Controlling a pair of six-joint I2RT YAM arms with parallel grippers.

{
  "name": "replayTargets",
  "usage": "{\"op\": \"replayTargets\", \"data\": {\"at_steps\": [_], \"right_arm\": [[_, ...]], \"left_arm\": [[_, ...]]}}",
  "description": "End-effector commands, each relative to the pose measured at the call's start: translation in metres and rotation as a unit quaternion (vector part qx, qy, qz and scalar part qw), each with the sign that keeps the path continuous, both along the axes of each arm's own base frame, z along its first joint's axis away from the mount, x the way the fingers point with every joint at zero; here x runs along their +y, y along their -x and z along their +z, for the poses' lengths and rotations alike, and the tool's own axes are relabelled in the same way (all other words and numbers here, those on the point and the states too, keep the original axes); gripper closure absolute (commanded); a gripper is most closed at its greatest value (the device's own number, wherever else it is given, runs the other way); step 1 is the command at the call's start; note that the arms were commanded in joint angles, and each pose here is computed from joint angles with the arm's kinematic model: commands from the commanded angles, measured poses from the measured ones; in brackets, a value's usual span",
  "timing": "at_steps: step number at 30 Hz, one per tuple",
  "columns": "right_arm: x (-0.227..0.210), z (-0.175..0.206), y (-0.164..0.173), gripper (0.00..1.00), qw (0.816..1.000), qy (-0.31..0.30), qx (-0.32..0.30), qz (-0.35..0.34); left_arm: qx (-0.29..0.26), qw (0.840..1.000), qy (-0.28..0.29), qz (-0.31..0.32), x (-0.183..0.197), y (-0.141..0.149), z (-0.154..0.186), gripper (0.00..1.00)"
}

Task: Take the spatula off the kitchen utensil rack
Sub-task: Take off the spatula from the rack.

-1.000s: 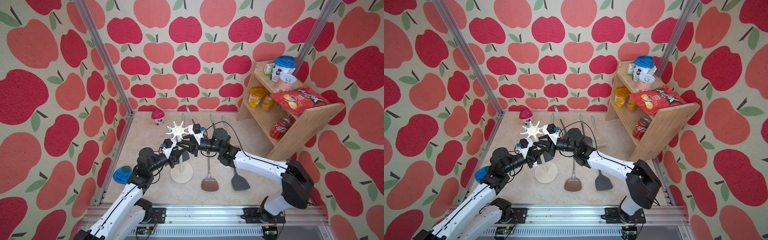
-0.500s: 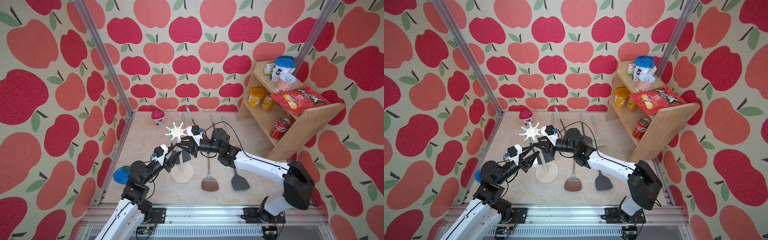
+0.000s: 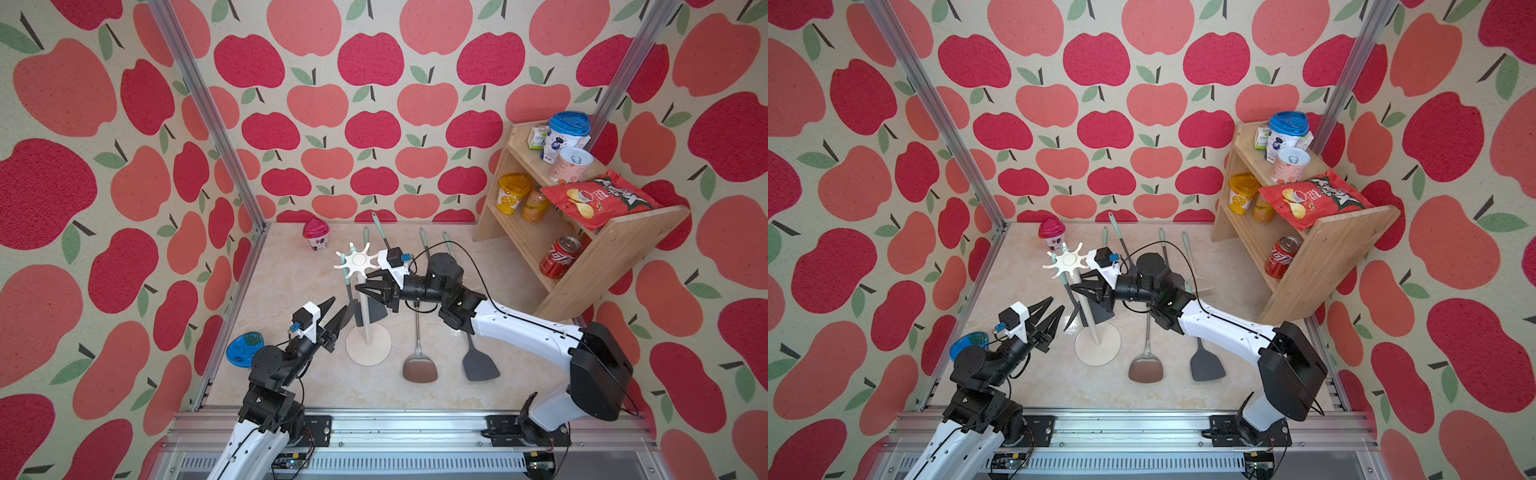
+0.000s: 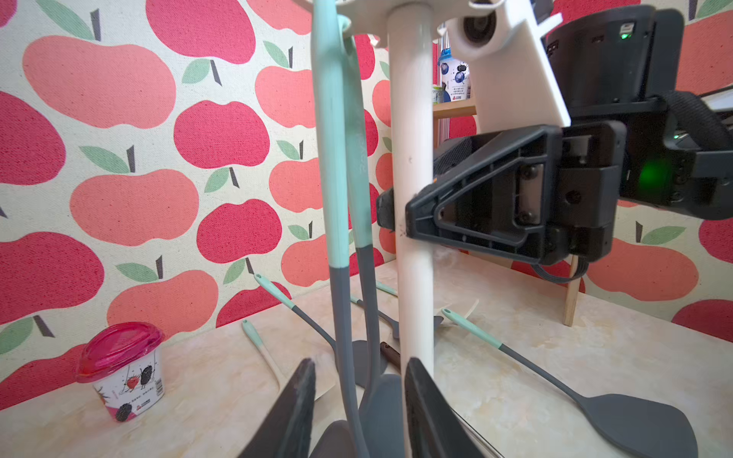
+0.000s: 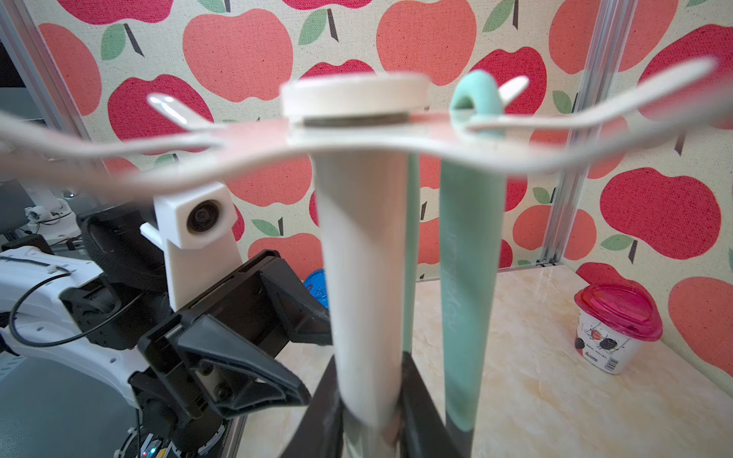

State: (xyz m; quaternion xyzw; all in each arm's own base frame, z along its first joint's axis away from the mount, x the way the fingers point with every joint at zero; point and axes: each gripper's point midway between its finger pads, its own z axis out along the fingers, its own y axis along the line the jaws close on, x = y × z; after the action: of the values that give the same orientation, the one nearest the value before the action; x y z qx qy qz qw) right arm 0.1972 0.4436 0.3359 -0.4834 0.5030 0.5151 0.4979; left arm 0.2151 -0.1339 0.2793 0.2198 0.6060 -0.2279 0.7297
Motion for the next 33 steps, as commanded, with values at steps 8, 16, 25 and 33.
{"op": "replayTargets", "data": {"at_steps": [8,16,25,33], "right_arm": [[-0.016,0.014,0.015,1.00,0.999,-0.003,0.028,0.030],[-0.016,0.012,0.018,1.00,0.998,0.001,0.038,0.046],[-0.019,0.005,0.017,1.00,0.998,0.008,0.045,0.042],[-0.022,0.001,0.014,1.00,0.999,0.018,0.040,0.027]], "left_arm": [[-0.007,1.000,-0.003,-0.004,-0.008,-0.015,0.013,0.60],[-0.001,0.999,-0.014,-0.038,-0.024,-0.026,0.020,0.67],[0.022,0.998,-0.024,-0.057,-0.039,-0.043,0.016,0.90],[0.024,0.998,-0.035,-0.040,-0.035,-0.044,0.015,1.00]]}}
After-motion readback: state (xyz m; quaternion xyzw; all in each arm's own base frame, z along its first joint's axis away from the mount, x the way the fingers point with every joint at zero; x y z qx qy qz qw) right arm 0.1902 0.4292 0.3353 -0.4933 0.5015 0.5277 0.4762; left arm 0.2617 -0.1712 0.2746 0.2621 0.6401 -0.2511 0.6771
